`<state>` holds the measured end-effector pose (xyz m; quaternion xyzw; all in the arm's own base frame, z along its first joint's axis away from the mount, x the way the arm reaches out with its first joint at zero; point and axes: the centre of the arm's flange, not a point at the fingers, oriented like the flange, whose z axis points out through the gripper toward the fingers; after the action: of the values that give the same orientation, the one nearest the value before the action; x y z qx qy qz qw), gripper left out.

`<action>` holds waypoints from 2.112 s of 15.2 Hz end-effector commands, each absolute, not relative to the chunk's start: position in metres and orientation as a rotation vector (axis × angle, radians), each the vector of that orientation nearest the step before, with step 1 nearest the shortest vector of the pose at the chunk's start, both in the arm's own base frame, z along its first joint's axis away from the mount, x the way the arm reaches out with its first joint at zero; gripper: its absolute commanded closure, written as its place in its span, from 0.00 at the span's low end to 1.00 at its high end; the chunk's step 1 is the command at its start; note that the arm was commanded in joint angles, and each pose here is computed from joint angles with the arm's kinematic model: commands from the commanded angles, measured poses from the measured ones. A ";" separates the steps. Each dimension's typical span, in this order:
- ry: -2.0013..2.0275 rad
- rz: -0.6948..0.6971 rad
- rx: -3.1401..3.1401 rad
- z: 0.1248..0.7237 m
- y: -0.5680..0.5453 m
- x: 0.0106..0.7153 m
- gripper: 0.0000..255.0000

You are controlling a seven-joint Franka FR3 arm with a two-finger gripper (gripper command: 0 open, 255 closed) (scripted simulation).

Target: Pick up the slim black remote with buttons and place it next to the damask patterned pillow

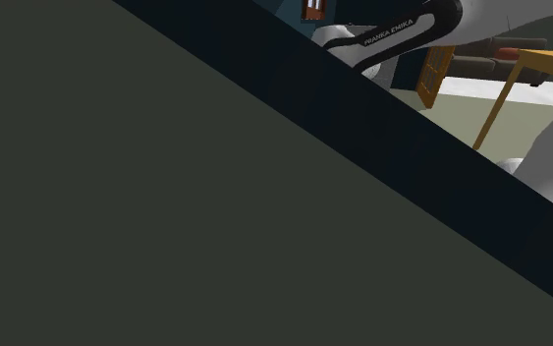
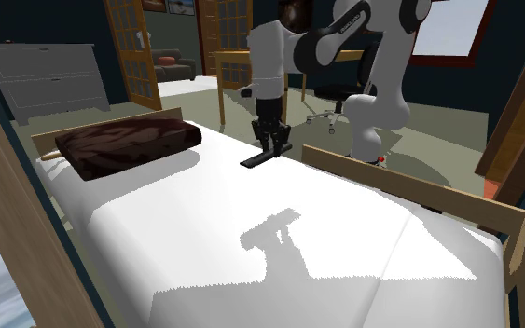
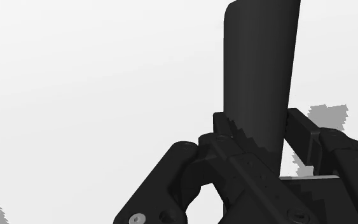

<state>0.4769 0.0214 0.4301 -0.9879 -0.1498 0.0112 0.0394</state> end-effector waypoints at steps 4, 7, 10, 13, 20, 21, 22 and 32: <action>-0.459 0.035 -3.028 0.457 0.021 0.476 1.00; -0.459 0.035 -3.028 0.473 0.021 0.476 1.00; -0.459 0.035 -3.028 0.489 0.021 0.476 1.00; -0.459 0.035 -3.028 0.505 0.021 0.476 1.00; -0.459 0.035 -3.028 0.519 -0.029 0.493 1.00; -0.459 0.035 -3.028 0.519 -0.042 0.497 1.00; -0.459 0.035 -3.028 0.519 -0.054 0.501 1.00; -0.459 0.035 -3.028 0.519 -0.179 0.544 1.00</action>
<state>0.5378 -0.1649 0.5199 -0.9879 -0.1492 0.0115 0.0396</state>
